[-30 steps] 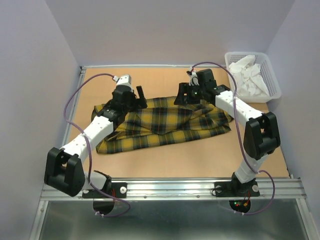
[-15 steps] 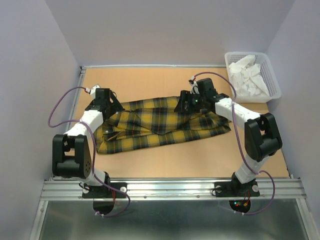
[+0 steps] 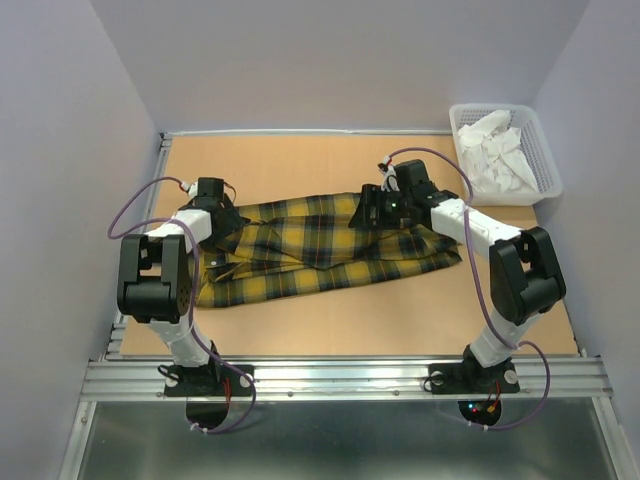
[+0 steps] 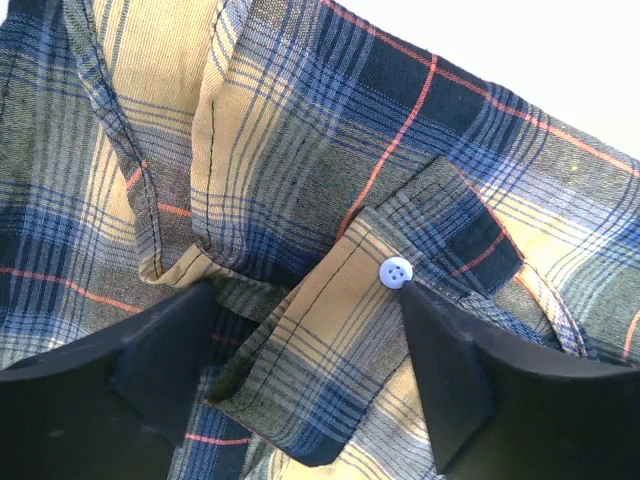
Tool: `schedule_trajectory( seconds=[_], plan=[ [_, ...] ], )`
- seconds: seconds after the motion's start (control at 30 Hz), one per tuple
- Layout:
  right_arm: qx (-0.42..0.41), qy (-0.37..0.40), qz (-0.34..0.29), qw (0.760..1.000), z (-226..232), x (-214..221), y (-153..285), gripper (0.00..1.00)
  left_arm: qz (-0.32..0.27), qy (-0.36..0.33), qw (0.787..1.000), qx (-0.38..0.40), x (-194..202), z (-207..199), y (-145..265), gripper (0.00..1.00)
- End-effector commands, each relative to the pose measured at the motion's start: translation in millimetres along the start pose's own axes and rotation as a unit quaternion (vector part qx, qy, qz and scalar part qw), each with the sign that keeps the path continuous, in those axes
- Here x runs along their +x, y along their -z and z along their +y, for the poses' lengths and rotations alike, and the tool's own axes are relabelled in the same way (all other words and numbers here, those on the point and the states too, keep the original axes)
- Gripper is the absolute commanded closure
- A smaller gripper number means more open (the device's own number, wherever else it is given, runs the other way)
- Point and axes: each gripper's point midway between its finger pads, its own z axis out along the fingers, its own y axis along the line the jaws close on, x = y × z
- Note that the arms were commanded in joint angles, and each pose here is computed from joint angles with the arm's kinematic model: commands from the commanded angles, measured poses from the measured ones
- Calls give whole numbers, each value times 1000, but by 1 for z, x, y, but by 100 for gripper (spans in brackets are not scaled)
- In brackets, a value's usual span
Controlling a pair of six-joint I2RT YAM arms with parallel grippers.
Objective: Fold and stack the long sleeve shirts
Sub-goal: Fold the shirt
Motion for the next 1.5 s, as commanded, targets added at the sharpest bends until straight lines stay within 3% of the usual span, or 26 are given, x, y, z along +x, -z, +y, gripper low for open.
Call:
schedule_trajectory(
  seconds=[0.0, 0.17, 0.43, 0.63, 0.67, 0.93, 1.1, 1.47],
  plan=[
    [-19, 27, -32, 999, 15, -12, 9, 23, 0, -6, 1000, -1, -8, -1, 8, 21],
    [-18, 29, -31, 999, 13, -13, 7, 23, -1, -5, 1000, 15, -10, -5, 23, 37],
    [-16, 30, -31, 999, 12, -13, 5, 23, 8, -3, 1000, 28, -8, -8, 33, 45],
    [-16, 32, -30, 999, 11, -12, 5, 23, 7, -2, 999, 38, -11, -12, 37, 70],
    [-15, 31, -29, 999, 10, -11, 4, 23, 8, -4, 999, 38, -11, -12, 38, 79],
    [-14, 34, -31, 999, 10, -11, 5, 23, -25, -2, 999, 36, -34, -12, 60, 99],
    [-13, 34, -30, 999, 9, -10, 5, 23, -57, -1, 998, 13, -46, -1, 72, 100],
    [-5, 30, -20, 999, 0, -3, -3, 23, -50, 3, 998, -41, -28, 22, 50, 100]
  ],
)
